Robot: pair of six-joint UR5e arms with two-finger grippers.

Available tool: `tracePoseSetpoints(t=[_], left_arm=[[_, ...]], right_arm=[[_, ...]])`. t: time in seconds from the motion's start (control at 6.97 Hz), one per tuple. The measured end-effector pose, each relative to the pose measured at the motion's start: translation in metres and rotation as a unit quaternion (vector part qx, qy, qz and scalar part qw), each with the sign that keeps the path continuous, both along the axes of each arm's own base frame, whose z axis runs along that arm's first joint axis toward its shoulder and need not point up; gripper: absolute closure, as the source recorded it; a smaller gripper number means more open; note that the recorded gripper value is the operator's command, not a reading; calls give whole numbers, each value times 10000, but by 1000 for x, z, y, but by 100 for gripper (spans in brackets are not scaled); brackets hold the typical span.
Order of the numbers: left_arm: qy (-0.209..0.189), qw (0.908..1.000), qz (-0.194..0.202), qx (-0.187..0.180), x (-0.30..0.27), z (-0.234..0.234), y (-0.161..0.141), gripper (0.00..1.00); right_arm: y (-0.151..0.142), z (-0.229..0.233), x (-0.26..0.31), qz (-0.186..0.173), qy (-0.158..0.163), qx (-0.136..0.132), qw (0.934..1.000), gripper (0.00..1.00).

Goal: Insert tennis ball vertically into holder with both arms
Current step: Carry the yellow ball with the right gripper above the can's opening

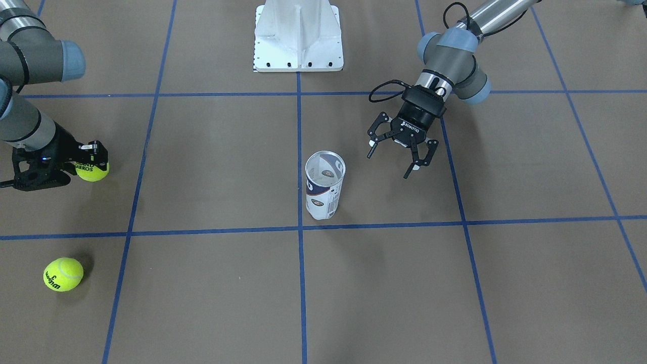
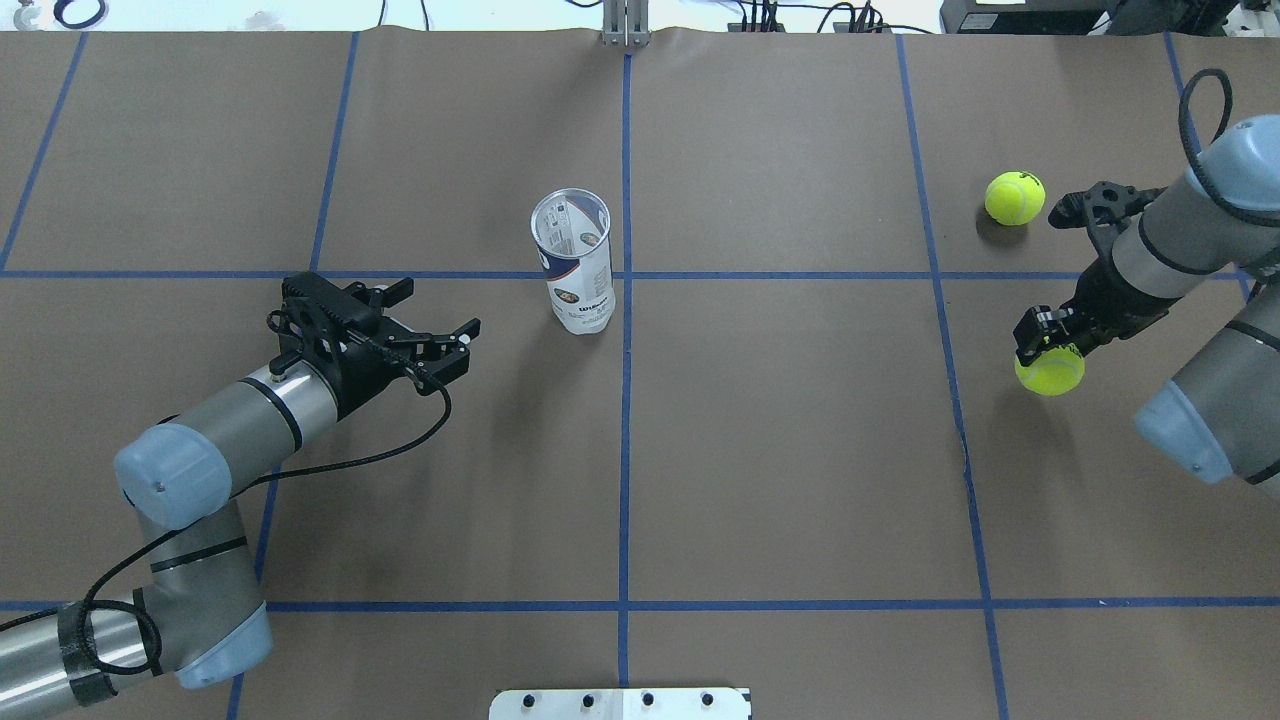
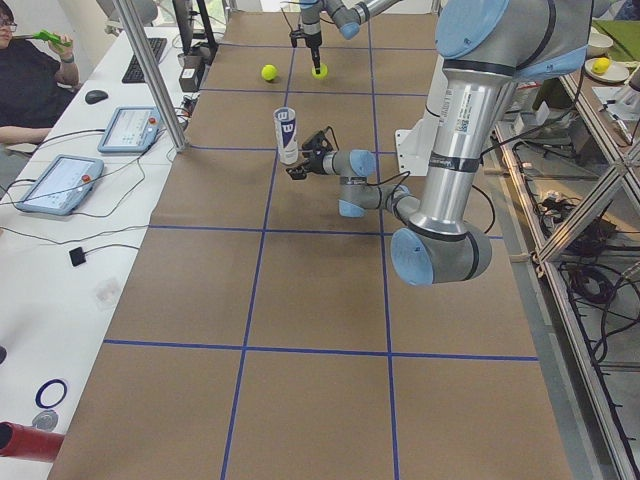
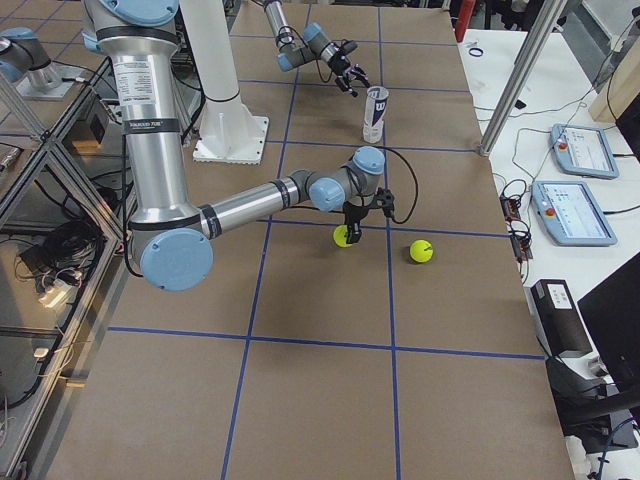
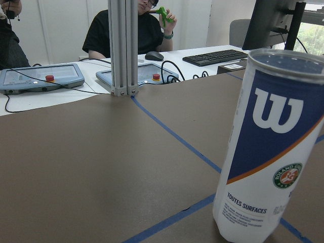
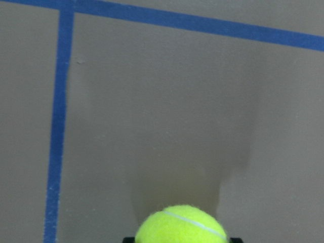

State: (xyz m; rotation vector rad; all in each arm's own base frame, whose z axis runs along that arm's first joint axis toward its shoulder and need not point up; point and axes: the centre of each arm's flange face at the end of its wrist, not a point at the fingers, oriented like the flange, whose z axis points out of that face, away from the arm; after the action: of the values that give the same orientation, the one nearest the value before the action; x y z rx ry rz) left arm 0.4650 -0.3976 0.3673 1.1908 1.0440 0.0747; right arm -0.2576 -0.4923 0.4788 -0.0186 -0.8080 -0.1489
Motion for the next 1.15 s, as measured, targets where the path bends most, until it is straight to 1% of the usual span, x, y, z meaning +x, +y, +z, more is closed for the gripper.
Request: tracePoseSetpoints(t=[0.29, 0.43, 0.72, 1.15], left_arm=[[-96, 9999, 97, -40, 29, -11, -6, 1], [-70, 9999, 98, -33, 47, -20, -12, 1], [53, 9999, 86, 2, 63, -39, -17, 1], [72, 10000, -44, 0, 86, -47, -16, 1]], right_arm=[[-31, -60, 20, 233, -604, -16, 9979, 100], [-43, -93, 18, 383, -828, -82, 9958, 100], [-58, -150, 7, 640, -1137, -255, 9911, 100], [-71, -215, -8, 910, -1422, -444, 9846, 100]])
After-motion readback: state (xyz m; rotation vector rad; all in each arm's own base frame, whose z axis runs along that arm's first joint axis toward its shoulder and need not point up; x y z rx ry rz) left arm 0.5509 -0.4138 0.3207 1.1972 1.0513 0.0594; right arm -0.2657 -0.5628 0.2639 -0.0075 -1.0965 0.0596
